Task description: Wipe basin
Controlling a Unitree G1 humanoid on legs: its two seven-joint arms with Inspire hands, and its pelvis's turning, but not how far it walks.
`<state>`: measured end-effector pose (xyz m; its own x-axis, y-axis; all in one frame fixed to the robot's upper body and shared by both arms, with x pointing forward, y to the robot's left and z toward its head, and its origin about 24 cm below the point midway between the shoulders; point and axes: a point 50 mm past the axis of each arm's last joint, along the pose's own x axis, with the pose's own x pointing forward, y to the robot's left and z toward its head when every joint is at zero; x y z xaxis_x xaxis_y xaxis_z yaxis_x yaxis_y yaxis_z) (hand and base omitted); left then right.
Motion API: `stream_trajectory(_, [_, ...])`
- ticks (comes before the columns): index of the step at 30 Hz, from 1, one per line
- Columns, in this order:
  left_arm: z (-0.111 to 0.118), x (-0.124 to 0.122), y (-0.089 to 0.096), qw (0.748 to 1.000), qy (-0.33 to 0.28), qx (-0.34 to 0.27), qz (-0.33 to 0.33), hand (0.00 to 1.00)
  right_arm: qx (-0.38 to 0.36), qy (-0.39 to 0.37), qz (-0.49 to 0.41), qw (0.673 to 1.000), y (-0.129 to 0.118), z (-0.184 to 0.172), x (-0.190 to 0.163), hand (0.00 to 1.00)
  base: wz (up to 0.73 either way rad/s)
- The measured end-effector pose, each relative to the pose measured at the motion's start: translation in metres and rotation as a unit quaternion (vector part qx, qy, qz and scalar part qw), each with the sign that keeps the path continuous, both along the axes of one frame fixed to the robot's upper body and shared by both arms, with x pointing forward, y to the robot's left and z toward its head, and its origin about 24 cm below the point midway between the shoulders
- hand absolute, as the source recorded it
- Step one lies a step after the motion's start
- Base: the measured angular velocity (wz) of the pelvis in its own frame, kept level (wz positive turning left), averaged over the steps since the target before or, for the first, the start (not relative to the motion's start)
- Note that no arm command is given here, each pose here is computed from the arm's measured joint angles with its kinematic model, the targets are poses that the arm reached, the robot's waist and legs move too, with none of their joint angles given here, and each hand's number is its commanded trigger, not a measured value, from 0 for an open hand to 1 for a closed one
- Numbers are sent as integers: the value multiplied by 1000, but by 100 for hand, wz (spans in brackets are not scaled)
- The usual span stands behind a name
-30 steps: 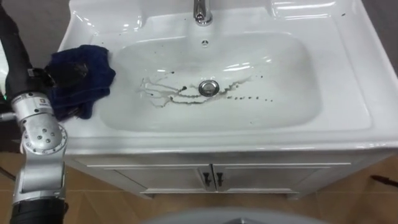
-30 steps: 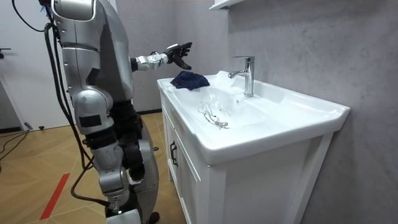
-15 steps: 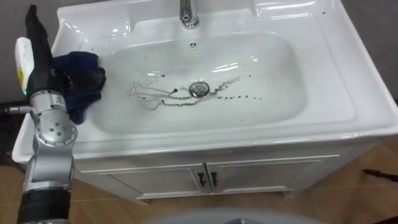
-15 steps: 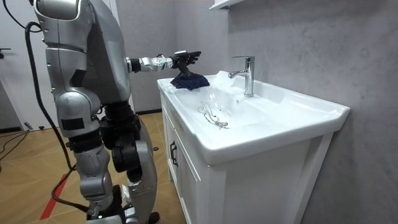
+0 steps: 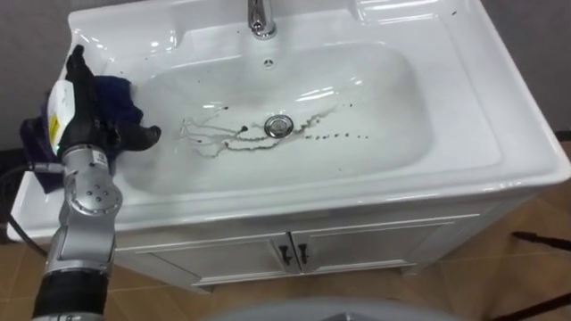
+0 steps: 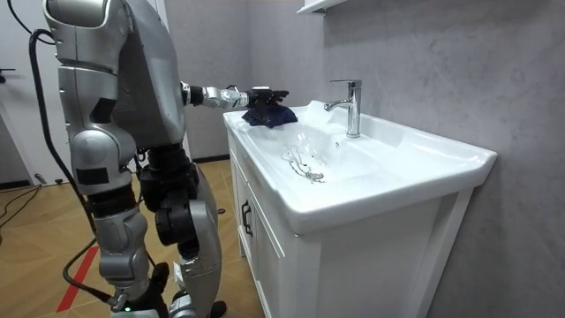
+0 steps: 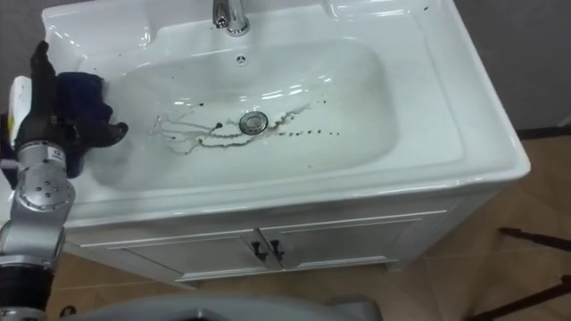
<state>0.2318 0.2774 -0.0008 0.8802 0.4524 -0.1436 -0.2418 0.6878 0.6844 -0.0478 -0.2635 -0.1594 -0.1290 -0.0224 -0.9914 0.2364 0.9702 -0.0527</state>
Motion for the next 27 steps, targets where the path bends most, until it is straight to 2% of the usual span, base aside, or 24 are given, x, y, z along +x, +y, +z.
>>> stream_trajectory(5, [5,2,9,999,-6,29,17,0,-2,-6,-14,1000,-1,0,1,0,-12])
stream_trajectory(10, [19,9,19,996,-38,63,47,0,-4,-7,-14,1000,-2,1,1,0,-2])
stream_trajectory(27, [1,0,29,994,1,73,78,0,-24,-12,-16,1000,-5,1,2,0,0])
